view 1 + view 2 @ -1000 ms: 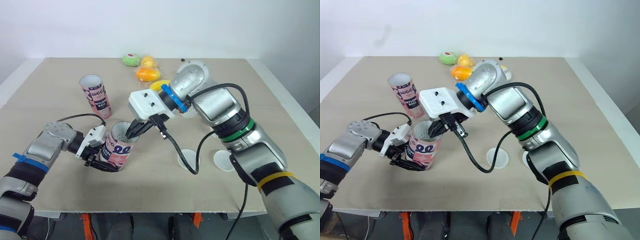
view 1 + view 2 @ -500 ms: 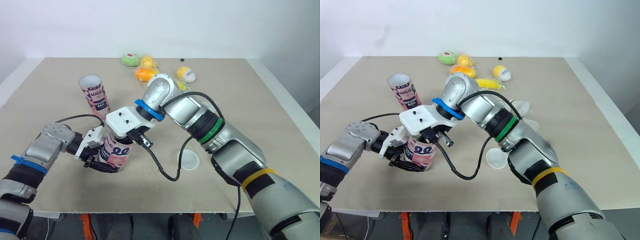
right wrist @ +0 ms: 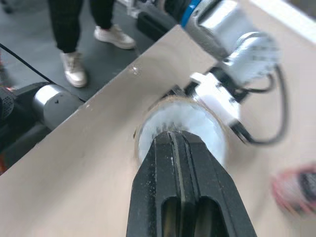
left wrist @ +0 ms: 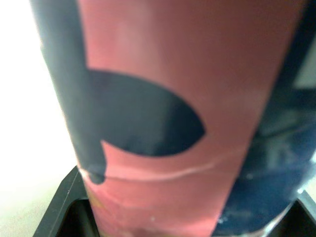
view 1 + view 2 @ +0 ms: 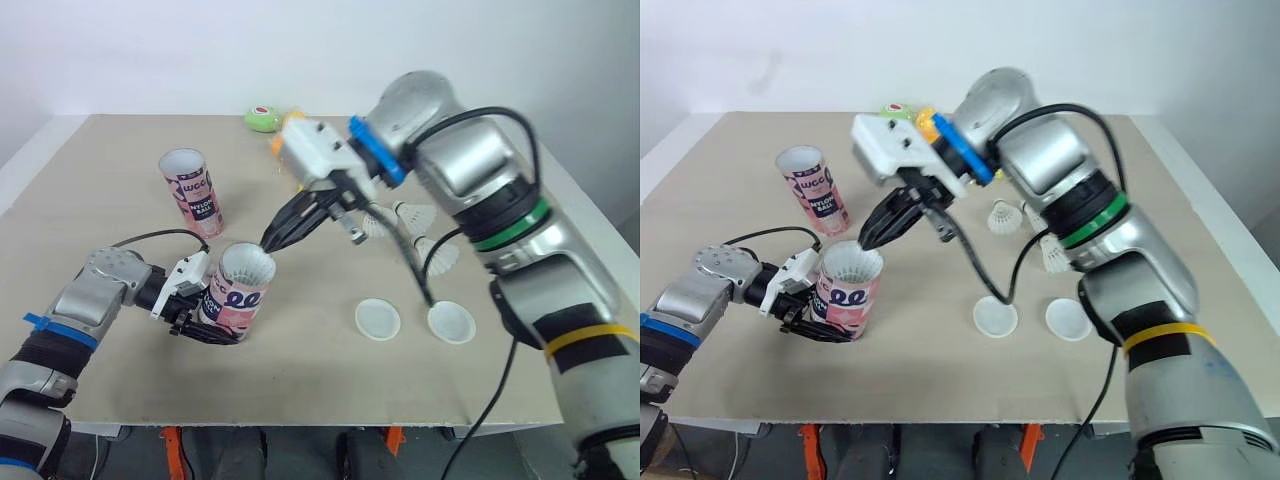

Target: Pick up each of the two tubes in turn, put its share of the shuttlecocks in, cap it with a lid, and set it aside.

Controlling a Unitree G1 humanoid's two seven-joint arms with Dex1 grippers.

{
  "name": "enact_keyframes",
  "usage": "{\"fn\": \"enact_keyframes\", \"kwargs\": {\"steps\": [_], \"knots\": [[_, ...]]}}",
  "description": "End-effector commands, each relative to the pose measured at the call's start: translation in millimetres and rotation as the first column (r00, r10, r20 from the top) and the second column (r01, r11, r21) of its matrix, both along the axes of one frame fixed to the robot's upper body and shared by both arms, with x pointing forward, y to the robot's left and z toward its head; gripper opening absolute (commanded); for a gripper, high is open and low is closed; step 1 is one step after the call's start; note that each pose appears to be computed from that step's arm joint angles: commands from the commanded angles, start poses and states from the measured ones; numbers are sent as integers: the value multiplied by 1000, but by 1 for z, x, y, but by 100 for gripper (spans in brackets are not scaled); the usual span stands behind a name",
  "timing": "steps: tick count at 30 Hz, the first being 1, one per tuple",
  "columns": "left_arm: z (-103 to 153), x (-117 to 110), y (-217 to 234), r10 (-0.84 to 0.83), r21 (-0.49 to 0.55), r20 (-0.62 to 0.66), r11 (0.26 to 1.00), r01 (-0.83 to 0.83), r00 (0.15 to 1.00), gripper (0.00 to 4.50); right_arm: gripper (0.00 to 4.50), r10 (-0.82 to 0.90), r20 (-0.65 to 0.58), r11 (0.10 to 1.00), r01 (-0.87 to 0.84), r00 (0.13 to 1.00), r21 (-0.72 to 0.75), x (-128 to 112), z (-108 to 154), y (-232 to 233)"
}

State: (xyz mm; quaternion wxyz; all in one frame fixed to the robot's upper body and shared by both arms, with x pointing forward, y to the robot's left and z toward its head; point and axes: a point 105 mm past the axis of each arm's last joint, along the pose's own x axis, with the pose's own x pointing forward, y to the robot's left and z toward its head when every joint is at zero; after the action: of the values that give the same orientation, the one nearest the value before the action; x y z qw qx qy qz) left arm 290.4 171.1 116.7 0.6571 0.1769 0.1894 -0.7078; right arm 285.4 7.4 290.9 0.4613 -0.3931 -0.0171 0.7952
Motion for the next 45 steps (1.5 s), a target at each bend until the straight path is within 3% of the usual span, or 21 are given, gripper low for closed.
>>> {"fn": "enact_keyframes", "kwargs": {"steps": [1,5,8,13,18,22,36,39,40,44,45], "knots": [[1,4,-6,-3,-36,36,999,4,999,279,3,26,76,999,-27,997,21,-8,18,-20],[9,8,-18,2,-139,114,990,14,993,279,3,-115,66,990,108,991,95,2,21,-47],[12,9,-28,16,-214,163,977,20,987,279,86,-211,29,977,209,977,50,2,-3,-70],[5,7,-55,26,-340,195,940,42,980,279,299,-364,-6,916,357,931,-181,2,-74,-118],[-5,10,-76,60,-417,181,909,22,982,279,299,-494,47,834,489,868,-256,27,-114,-134],[-16,12,-85,73,-420,180,908,9,981,279,299,-519,68,813,517,852,-270,39,-125,-131],[-38,10,-89,107,-415,141,909,-39,984,279,299,-486,63,811,477,872,-339,29,-158,-122],[-41,7,-89,95,-411,96,910,-47,991,279,234,-479,68,814,472,875,-339,28,-159,-121],[-44,5,-90,85,-406,75,913,-48,994,279,167,-474,72,816,468,878,-339,28,-159,-120],[-48,1,-93,62,-394,30,918,-45,998,279,6,-463,95,822,467,881,-327,28,-151,-119],[-49,1,-93,61,-394,27,918,-45,998,279,6,-460,103,824,467,882,-322,28,-149,-119]]}}
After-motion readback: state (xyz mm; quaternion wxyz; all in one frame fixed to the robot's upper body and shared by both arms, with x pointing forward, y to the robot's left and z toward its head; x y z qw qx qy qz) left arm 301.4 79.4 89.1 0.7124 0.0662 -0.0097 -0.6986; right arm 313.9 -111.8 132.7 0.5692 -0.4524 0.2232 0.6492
